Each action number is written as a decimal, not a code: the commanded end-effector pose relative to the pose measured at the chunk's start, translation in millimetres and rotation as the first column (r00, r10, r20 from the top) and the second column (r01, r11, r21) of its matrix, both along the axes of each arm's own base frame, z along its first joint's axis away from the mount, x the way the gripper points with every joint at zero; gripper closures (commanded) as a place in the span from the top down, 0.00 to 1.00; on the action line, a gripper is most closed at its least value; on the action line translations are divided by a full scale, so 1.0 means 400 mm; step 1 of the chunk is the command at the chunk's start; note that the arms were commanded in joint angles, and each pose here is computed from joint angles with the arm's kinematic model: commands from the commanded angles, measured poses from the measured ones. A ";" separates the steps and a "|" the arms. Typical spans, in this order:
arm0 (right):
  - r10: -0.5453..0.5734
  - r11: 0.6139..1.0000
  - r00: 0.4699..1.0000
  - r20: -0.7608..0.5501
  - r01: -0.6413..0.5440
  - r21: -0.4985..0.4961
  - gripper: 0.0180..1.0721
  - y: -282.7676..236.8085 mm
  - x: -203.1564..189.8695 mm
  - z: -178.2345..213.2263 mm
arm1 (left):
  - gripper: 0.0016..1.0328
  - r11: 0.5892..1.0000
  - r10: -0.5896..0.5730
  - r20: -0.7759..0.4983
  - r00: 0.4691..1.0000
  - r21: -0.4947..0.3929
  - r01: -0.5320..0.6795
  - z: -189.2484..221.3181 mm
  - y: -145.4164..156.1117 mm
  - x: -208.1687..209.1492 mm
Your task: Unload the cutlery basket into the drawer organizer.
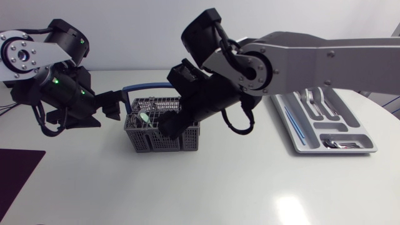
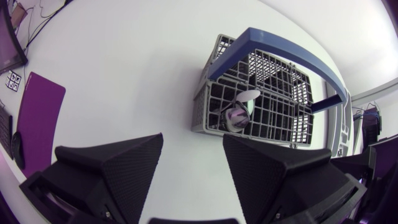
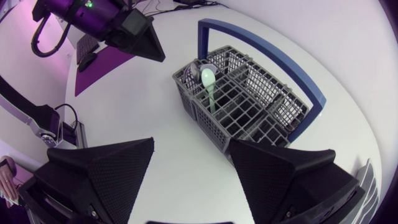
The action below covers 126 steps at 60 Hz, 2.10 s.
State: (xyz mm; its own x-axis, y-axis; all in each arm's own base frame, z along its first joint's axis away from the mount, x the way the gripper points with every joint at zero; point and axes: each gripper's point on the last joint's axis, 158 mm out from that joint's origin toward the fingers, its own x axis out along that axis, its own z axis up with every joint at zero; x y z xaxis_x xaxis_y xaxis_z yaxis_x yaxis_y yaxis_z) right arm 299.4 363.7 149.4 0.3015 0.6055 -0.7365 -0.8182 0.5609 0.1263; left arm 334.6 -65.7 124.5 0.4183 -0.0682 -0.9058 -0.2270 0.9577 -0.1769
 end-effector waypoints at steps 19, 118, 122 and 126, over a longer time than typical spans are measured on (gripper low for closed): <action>-0.009 0.999 0.997 -0.075 0.012 0.035 0.83 0.113 0.015 -0.023 | 0.67 0.994 -0.090 0.023 0.996 -0.064 0.091 -0.022 0.028 -0.024; -0.132 0.988 0.986 -0.102 0.139 0.061 0.64 0.289 0.088 -0.125 | 0.70 0.946 -0.282 0.141 0.949 -0.121 0.299 -0.054 0.115 -0.076; -0.134 0.988 0.986 -0.104 0.140 0.060 0.64 0.293 0.089 -0.135 | 0.70 0.946 -0.283 0.139 0.949 -0.124 0.300 -0.057 0.116 -0.079; -0.134 0.989 0.985 -0.107 0.140 0.056 0.64 0.296 0.088 -0.144 | 0.70 0.945 -0.282 0.141 0.949 -0.126 0.300 -0.056 0.116 -0.079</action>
State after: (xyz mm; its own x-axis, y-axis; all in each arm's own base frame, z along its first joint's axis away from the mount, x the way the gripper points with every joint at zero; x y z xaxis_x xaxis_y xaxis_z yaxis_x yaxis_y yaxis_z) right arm 334.3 473.7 100.8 0.3116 0.6116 -0.7272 -0.7308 0.6434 0.2280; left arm 309.1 -18.2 107.4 0.4735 -0.3157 -0.8223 0.0751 0.9446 -0.3194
